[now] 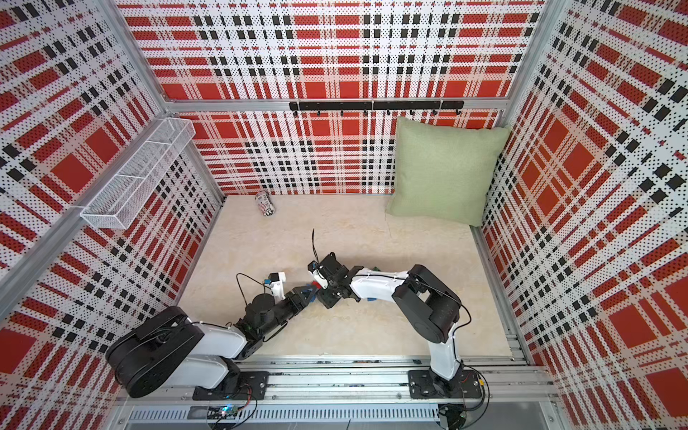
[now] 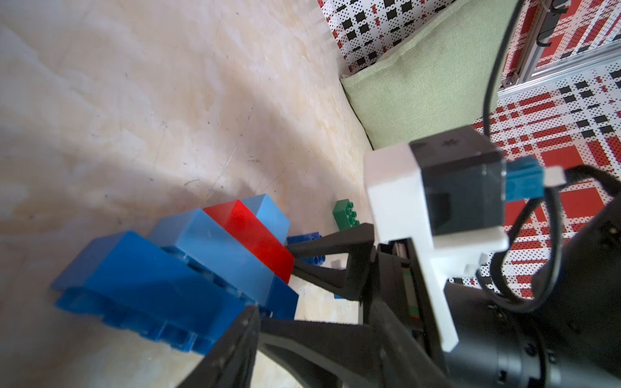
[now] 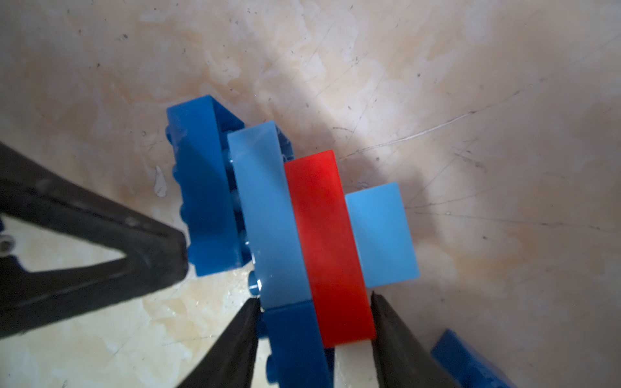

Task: Assemble a heart with lego
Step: Assemble the lego brick with the lego brick.

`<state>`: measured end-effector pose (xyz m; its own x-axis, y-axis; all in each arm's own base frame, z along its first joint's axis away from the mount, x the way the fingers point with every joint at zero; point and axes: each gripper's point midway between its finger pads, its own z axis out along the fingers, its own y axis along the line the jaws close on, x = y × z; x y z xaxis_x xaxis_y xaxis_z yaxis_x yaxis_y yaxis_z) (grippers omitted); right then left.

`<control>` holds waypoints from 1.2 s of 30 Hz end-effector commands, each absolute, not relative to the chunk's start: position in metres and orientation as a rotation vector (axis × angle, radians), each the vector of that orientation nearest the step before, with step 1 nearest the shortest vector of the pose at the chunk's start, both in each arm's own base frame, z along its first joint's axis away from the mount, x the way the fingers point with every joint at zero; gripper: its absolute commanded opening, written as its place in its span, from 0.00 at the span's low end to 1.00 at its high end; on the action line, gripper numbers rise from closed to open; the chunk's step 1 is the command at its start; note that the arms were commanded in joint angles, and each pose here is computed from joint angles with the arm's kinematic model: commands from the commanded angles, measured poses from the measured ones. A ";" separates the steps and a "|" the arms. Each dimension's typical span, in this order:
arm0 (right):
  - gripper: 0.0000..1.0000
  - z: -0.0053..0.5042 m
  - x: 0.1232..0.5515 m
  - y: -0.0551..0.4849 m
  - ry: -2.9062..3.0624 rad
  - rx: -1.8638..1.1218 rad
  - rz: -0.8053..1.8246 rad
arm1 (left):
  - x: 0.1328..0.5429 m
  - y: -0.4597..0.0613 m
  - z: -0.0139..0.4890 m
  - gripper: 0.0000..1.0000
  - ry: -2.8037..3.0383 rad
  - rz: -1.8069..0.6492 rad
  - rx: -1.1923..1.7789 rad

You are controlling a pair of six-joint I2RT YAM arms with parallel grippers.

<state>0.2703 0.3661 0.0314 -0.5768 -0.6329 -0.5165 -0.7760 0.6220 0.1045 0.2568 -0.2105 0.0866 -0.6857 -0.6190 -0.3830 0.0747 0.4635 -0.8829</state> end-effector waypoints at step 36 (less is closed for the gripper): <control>0.59 0.083 0.328 0.366 2.398 -0.744 0.789 | 0.260 -0.192 0.072 0.58 2.051 -1.134 -0.471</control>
